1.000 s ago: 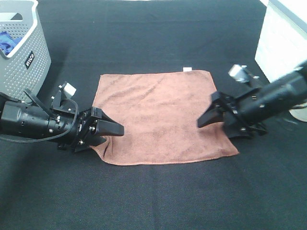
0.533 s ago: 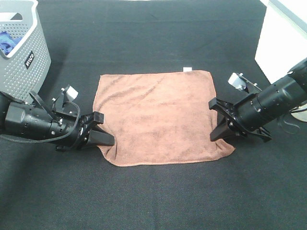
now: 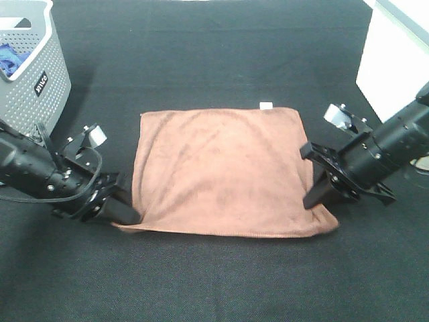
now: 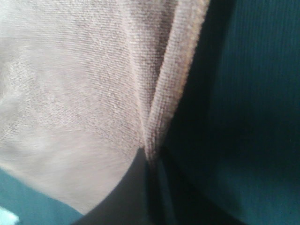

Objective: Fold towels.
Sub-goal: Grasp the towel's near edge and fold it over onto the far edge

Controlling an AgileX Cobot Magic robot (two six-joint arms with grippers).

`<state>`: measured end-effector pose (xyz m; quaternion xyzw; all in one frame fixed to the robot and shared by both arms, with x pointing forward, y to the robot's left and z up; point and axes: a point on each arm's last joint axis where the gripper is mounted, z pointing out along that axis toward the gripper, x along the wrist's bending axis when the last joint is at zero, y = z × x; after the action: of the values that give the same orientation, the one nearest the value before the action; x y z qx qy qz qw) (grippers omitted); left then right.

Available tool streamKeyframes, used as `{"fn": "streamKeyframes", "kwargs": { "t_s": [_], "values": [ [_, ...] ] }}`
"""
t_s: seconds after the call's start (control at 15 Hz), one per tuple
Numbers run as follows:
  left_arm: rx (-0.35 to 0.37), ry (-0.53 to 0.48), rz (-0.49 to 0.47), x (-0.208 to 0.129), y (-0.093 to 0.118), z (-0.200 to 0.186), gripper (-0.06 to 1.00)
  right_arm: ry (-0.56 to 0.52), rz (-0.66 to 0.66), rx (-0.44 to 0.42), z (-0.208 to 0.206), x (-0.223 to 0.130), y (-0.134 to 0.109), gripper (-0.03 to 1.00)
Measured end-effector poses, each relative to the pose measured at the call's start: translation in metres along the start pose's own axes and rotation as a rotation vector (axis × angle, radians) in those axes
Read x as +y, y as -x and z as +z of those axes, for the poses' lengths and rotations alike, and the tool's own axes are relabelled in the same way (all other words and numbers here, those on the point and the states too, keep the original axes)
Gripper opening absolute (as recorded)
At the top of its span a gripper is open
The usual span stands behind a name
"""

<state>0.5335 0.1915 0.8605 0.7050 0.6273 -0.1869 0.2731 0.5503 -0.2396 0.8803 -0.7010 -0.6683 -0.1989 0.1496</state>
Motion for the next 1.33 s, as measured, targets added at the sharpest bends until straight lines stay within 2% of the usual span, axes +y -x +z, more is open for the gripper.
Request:
{"fn": "streamKeyframes", "kwargs": {
  "t_s": [0.27, 0.4, 0.53, 0.73, 0.87, 1.13, 1.2, 1.33],
  "values": [
    [-0.003, -0.127, -0.026, -0.019, 0.009, -0.014, 0.00, -0.076, 0.022, 0.003, -0.009, -0.024, -0.003, 0.00],
    [0.005, -0.161, -0.049, -0.038, 0.008, -0.017, 0.00, -0.110, 0.048, 0.008, -0.010, -0.034, -0.003, 0.00],
    [0.021, -0.151, -0.045, -0.041, 0.008, -0.019, 0.00, -0.109, 0.052, 0.006, -0.010, -0.034, -0.003, 0.00],
    [0.053, -0.051, 0.004, -0.021, 0.013, -0.028, 0.00, -0.060, 0.034, 0.003, -0.015, -0.022, -0.006, 0.00],
    [0.088, 0.076, 0.061, 0.011, 0.021, -0.038, 0.00, 0.051, -0.019, 0.009, -0.030, 0.009, -0.018, 0.00],
    [0.132, 0.245, 0.126, 0.051, 0.032, -0.055, 0.00, 0.231, -0.118, 0.035, -0.065, 0.062, -0.044, 0.00],
    [0.132, 0.245, 0.126, 0.051, 0.032, -0.055, 0.00, 0.231, -0.118, 0.035, -0.065, 0.062, -0.044, 0.00],
    [0.173, 0.346, 0.150, 0.071, 0.036, -0.065, 0.00, 0.263, -0.139, 0.052, -0.067, 0.091, -0.050, 0.00]
  ]
}}
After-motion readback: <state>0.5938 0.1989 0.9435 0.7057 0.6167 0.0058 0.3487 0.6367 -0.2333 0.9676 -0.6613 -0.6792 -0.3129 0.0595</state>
